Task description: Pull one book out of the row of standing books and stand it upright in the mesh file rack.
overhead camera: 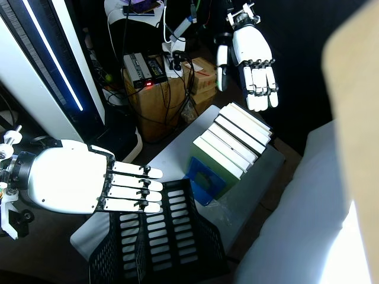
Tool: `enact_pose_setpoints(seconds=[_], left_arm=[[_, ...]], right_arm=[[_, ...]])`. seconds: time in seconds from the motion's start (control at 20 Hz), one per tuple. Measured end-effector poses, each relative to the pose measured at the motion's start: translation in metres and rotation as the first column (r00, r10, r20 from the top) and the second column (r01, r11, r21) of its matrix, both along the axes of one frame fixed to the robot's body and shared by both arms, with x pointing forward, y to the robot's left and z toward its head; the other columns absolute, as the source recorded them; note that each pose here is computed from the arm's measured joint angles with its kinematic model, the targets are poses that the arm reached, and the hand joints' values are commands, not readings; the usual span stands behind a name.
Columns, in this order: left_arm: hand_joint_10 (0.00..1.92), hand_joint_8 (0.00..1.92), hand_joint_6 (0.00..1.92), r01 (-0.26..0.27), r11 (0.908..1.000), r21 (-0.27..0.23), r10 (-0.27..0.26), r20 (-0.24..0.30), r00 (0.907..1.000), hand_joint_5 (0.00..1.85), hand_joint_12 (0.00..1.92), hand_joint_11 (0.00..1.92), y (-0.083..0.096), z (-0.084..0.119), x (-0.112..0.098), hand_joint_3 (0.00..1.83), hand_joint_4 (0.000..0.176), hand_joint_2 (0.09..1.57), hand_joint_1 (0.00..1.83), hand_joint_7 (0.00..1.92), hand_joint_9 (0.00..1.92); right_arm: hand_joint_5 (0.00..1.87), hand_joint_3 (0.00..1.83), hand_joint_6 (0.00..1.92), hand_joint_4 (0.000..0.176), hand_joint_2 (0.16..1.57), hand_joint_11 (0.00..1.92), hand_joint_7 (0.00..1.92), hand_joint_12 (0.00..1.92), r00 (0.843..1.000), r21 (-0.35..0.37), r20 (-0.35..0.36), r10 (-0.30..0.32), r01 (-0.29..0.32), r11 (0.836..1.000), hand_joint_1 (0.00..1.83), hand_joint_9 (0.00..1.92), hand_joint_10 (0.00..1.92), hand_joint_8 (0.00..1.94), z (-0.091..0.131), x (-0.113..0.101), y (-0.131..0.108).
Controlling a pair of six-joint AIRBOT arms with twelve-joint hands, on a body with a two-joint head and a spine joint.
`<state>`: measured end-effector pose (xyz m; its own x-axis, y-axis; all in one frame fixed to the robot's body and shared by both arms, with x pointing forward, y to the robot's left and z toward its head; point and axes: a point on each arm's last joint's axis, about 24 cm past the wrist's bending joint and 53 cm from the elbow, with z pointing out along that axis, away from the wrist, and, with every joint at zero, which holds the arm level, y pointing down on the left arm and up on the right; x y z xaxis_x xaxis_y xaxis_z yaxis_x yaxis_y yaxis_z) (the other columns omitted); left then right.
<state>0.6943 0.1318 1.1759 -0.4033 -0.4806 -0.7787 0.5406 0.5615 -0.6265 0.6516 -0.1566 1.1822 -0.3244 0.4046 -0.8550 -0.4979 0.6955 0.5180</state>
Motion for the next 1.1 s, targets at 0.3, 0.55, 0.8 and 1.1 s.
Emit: enact_pose_setpoints(seconds=[0.3,0.55,0.8,1.1], left_arm=[[0.00,0.00,0.03,0.030,0.9989,0.037,-0.030,-0.015,0.9995,0.11,0.00,0.00,-0.017,-0.011,0.005,0.00,0.055,1.32,0.07,0.00,0.00],[0.00,0.00,0.06,0.013,0.9931,0.117,-0.007,-0.056,0.9984,0.31,0.00,0.00,-0.017,-0.033,0.017,0.00,0.074,1.23,0.08,0.00,0.00],[0.00,0.00,0.04,0.030,0.9825,0.184,-0.016,-0.078,0.9968,0.42,0.00,0.00,-0.030,-0.050,0.020,0.00,0.061,1.20,0.14,0.00,0.00],[0.00,0.00,0.04,0.030,0.9672,0.252,-0.002,-0.110,0.9939,0.51,0.00,0.00,-0.032,-0.072,0.024,0.00,0.036,1.19,0.11,0.00,0.00]], right_arm=[[0.00,0.02,0.00,0.000,1.34,0.00,0.00,0.00,1.000,0.004,-0.002,-0.010,0.010,1.000,0.22,0.00,0.00,0.00,0.000,0.001,-0.004],[0.00,0.01,0.00,0.000,1.34,0.00,0.00,0.00,1.000,0.004,-0.006,-0.019,0.019,1.000,0.28,0.00,0.00,0.00,-0.002,0.003,-0.007],[0.00,0.01,0.00,0.000,1.34,0.00,0.00,0.00,1.000,0.006,-0.014,-0.020,0.020,1.000,0.26,0.00,0.00,0.00,-0.005,0.003,-0.007],[0.00,0.00,0.00,0.000,1.34,0.00,0.00,0.00,0.999,0.008,-0.020,-0.025,0.025,1.000,0.20,0.00,0.00,0.00,-0.007,0.005,-0.007]])
